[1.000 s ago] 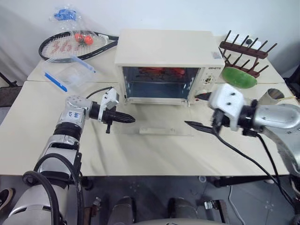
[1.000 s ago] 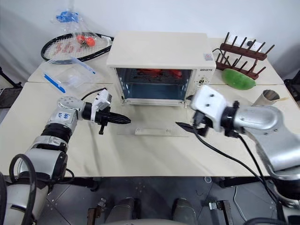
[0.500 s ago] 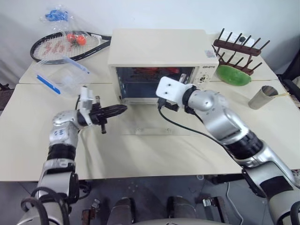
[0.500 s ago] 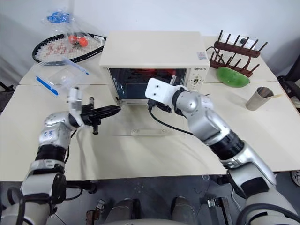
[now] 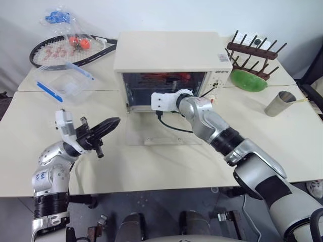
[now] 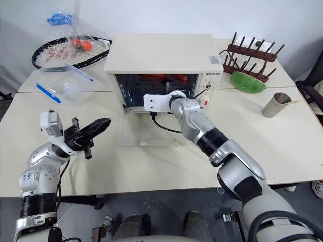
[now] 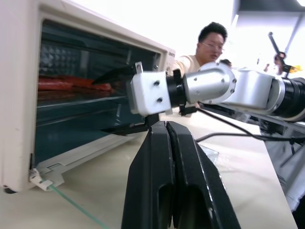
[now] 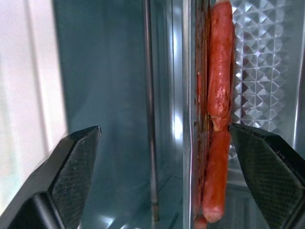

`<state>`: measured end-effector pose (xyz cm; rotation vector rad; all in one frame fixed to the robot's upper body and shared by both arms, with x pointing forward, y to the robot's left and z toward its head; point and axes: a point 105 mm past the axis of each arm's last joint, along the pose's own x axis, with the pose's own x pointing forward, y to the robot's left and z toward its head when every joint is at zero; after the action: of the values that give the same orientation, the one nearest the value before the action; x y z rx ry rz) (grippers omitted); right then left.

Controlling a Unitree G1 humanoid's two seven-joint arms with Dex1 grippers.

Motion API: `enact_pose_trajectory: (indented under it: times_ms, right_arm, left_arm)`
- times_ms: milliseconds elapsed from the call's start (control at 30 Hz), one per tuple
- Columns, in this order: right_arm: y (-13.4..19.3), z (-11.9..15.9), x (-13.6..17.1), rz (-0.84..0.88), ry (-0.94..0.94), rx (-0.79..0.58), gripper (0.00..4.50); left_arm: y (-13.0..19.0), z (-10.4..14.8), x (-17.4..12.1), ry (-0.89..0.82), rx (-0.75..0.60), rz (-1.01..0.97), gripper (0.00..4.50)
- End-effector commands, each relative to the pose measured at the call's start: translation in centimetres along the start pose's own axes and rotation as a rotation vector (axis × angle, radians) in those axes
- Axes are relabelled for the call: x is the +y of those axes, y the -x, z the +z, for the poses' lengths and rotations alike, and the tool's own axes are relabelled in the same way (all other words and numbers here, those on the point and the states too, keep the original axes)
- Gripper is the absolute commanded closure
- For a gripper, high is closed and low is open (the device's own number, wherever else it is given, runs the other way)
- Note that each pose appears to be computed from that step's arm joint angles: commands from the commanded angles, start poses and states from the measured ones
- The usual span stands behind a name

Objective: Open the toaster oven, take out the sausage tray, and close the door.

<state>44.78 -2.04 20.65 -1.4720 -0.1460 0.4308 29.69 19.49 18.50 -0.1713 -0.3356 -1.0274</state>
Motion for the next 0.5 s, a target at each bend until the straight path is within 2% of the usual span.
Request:
enact_pose_trajectory:
  times_ms: [33,100,200,500]
  right_arm:
    - [-0.51,0.25,-1.49,-0.047,0.013,0.016,0.00]
    - [-0.77,0.21,-1.48,-0.042,0.022,0.029,0.00]
    - [-1.01,0.06,-1.51,-0.042,0.032,0.057,0.59]
    - [-1.19,-0.53,-2.04,-0.077,0.060,0.089,3.53]
  left_arm:
    - [0.11,1.10,-0.38,-0.033,-0.032,0.023,4.48]
    - [0.17,1.06,-0.41,-0.034,-0.030,0.032,4.48]
    - [0.10,1.24,-0.24,-0.038,-0.043,0.049,4.50]
    - [-0.17,1.04,0.56,0.012,-0.032,0.090,4.50]
